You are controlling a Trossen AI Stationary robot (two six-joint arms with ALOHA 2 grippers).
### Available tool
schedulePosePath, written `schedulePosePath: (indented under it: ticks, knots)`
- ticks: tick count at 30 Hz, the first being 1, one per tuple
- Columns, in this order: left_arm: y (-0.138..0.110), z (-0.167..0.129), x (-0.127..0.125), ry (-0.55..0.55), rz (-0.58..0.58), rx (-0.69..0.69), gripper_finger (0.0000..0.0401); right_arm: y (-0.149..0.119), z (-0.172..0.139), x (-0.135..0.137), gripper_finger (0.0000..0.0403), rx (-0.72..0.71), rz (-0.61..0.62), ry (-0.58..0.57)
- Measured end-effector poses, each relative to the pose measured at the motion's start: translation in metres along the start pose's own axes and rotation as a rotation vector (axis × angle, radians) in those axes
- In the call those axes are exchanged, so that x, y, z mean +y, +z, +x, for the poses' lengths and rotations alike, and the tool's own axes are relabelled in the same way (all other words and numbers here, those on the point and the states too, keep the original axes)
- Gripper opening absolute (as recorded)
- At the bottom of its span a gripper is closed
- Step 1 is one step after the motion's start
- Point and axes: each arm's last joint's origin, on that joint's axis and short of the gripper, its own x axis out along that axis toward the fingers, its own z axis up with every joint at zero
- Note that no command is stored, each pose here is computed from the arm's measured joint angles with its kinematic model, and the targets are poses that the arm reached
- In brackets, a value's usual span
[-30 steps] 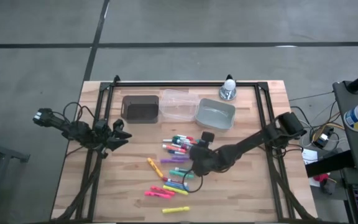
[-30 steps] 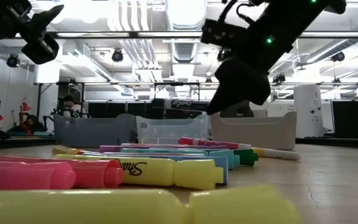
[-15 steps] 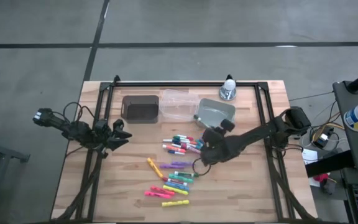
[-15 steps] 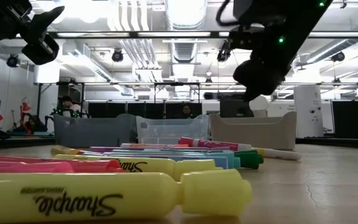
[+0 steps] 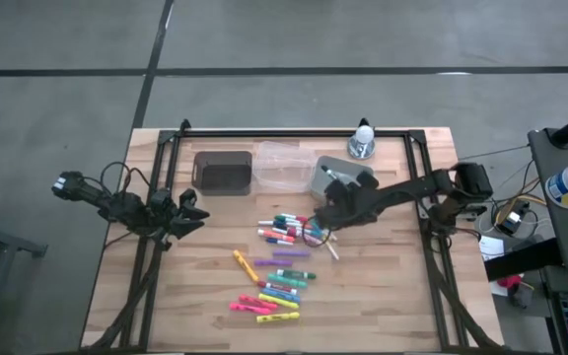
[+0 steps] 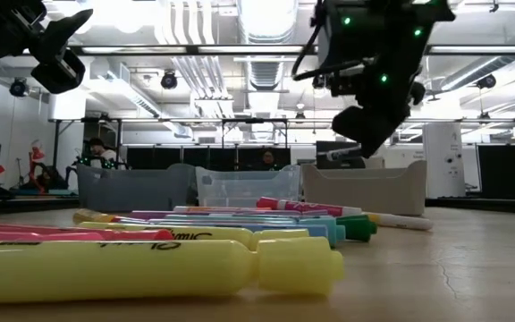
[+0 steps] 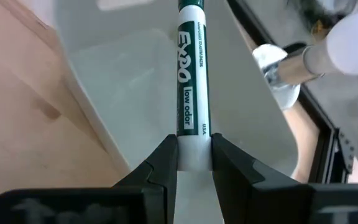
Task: Pick & Place Markers
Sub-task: Put the green dry erase marker into the gray bin, then put the pink dry erase marker into the gray bin
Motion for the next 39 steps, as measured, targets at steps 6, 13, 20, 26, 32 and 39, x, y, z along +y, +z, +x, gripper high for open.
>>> schedulePosePath:
  ticks: [6, 13, 20, 26, 32, 39]
  knots:
    - [0.0, 0.0, 0.0, 0.0, 0.0, 0.0, 0.014, 0.003, 0.006, -0.004, 0.0075, 0.024, -0.018, -0.004]
    - [0.0, 0.0, 0.0, 0.0, 0.0, 0.0, 0.014, 0.003, 0.006, -0.004, 0.0075, 0.03, -0.022, 0.002]
    - [0.0, 0.0, 0.0, -0.001, -0.002, 0.0, 0.014, 0.003, 0.006, -0.004, 0.0093, 0.026, -0.02, 0.0]
    - [0.0, 0.0, 0.0, -0.001, -0.003, 0.0, 0.014, 0.003, 0.006, -0.004, 0.013, 0.02, -0.018, -0.003]
    - [0.0, 0.0, 0.0, -0.001, -0.003, 0.0, 0.014, 0.003, 0.006, -0.003, 0.015, 0.019, -0.015, -0.003]
    - [0.0, 0.0, 0.0, -0.001, 0.009, 0.0, 0.014, 0.005, -0.008, 0.004, 0.0146, -0.005, -0.024, 0.048]
